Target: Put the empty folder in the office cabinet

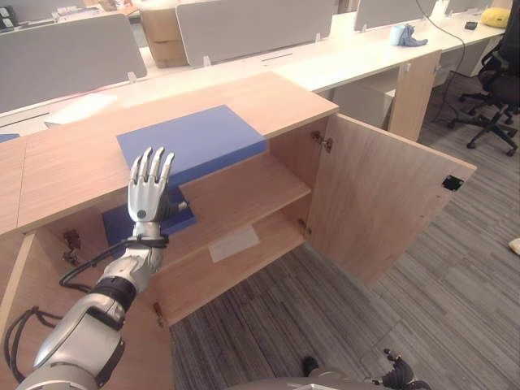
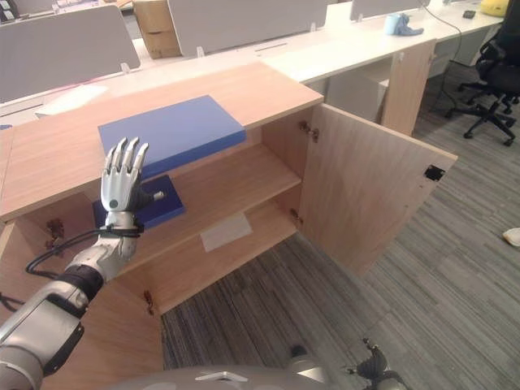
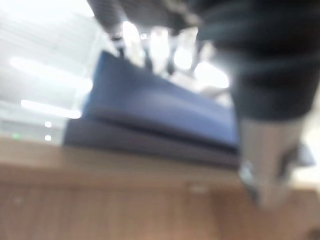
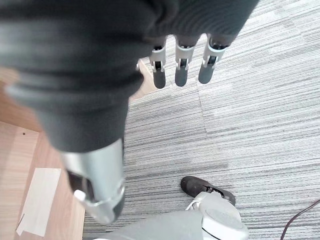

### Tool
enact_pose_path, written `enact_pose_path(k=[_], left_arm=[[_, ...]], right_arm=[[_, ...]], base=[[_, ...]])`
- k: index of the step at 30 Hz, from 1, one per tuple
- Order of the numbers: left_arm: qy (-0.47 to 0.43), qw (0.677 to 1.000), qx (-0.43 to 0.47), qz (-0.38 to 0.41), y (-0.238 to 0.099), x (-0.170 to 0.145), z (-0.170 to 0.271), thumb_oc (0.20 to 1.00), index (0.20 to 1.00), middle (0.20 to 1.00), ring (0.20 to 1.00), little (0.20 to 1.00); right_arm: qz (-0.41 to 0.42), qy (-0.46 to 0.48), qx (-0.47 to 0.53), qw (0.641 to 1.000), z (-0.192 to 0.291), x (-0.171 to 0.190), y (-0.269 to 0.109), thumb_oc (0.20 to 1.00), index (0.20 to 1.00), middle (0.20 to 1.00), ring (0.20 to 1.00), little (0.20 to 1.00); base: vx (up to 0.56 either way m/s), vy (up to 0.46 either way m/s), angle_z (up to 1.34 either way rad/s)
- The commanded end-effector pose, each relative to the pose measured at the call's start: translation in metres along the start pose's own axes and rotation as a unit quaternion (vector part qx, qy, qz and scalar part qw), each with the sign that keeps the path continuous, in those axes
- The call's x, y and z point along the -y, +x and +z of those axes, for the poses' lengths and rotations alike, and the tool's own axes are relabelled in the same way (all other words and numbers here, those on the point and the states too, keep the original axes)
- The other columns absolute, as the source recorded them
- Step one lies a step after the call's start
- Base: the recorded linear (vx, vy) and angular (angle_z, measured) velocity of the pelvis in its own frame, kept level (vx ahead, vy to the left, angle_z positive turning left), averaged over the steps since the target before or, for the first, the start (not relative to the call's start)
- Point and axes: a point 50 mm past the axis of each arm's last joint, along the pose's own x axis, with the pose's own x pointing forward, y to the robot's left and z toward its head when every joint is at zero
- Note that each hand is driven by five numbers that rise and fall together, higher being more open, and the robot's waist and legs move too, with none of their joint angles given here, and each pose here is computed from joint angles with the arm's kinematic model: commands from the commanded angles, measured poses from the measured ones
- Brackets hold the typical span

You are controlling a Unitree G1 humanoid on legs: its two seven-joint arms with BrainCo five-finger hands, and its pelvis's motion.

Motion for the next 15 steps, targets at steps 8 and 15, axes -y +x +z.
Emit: enact_pose_path(k=[8, 15], left_arm=[[0.039, 0.996, -0.038, 0.067, 0.054, -0.045, -0.02, 1.0, 1.0, 1.0, 1.0, 1.0], [0.045, 0.996, -0.062, 0.041, 0.063, -0.051, -0.027, 0.266, 0.266, 0.266, 0.266, 0.266]], right_arm=[[-0.047, -0.024, 0.068, 0.996, 0.034, 0.035, 0.004, 1.0, 1.0, 1.0, 1.0, 1.0], [-0.048, -0.024, 0.078, 0.995, 0.036, 0.037, 0.004, 1.0, 1.0, 1.0, 1.0, 1.0]], base=[[0.01, 0.019, -0.07], [0.0, 0.012, -0.05]])
